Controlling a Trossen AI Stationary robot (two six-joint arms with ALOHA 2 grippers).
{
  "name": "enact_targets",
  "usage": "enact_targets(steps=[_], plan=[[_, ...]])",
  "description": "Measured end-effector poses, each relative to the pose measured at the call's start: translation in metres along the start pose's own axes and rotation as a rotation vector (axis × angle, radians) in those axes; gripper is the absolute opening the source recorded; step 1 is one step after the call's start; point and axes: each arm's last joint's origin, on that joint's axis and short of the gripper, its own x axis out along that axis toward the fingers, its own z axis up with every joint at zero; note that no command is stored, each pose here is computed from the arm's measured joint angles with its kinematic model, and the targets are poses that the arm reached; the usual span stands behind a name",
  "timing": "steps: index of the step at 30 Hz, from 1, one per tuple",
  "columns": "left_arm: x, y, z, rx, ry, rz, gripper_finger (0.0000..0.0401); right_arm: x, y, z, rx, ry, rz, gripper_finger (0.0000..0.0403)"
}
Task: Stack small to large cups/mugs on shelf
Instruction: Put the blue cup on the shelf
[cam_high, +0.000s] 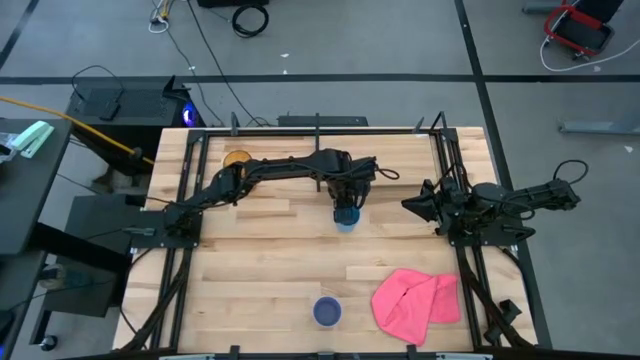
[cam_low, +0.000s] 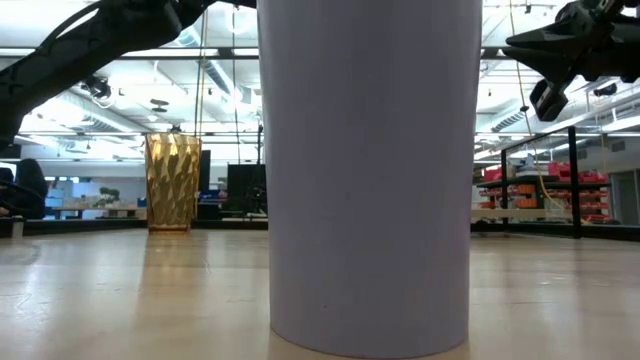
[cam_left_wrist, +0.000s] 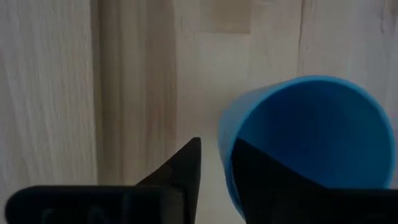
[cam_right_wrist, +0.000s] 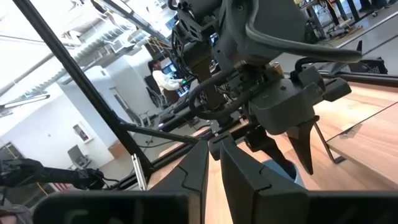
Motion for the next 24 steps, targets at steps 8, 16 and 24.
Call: enact_targets(steps=[8,16,24], plan=[[-0.006,0.000,0.000,-0.032,0.002,-0.002,0.0112,0.000,0.000,0.000,0.004,-0.001,0.000,0.0050],[-0.032,-0.001,-0.003,-0.060,-0.015,-0.005,0.0123,0.000,0.001,0.002,0.008,-0.026,-0.005,0.0050],[-0.085,0.001,-0.018,-0.117,-0.005,-0.001,0.0116,0.000,0.005,0.013,0.044,-0.157,0.014,0.0050]])
